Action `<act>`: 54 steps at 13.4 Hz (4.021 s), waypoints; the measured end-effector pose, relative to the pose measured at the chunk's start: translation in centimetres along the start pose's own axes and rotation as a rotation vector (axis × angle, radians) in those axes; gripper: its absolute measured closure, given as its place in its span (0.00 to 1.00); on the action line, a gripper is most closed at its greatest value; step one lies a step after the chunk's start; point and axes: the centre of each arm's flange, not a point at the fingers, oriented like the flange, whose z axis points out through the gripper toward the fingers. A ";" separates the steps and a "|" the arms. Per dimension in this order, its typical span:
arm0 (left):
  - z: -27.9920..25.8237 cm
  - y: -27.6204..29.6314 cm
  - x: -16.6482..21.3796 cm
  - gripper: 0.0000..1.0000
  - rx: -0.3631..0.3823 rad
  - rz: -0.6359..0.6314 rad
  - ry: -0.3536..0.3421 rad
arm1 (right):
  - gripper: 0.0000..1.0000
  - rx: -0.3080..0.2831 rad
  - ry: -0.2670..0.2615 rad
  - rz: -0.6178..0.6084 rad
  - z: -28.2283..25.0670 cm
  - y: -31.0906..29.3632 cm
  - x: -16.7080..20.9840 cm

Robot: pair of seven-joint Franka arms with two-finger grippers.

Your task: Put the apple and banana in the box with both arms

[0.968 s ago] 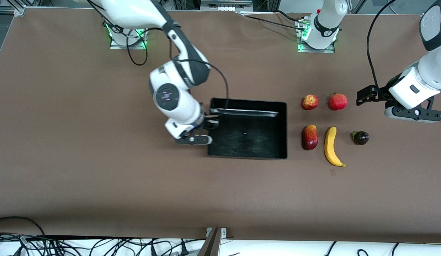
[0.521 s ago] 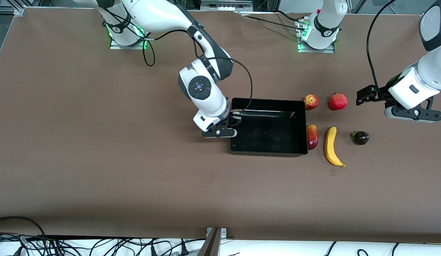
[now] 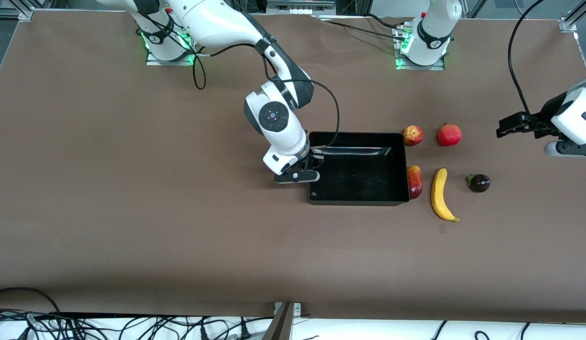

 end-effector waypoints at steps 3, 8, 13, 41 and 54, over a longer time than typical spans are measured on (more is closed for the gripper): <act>-1.1 0.6 -0.2 0.00 0.001 0.011 0.017 | 0.37 -0.060 0.002 0.002 -4.2 1.7 2.2; -1.3 2.3 -0.2 0.00 0.003 0.041 0.020 | 0.00 -0.147 -0.050 -0.037 -23.5 15.1 9.1; -1.7 5.0 -0.9 0.00 0.053 0.092 0.006 | 0.00 -0.098 -0.135 -0.013 -36.6 30.1 7.2; 38.3 10.7 -13.9 0.06 0.039 0.303 0.102 | 0.00 -0.230 -0.051 -0.054 -44.0 36.9 0.9; 18.2 16.7 -3.1 0.34 0.104 0.172 -0.037 | 0.00 -0.236 -0.053 -0.048 -43.4 37.3 1.4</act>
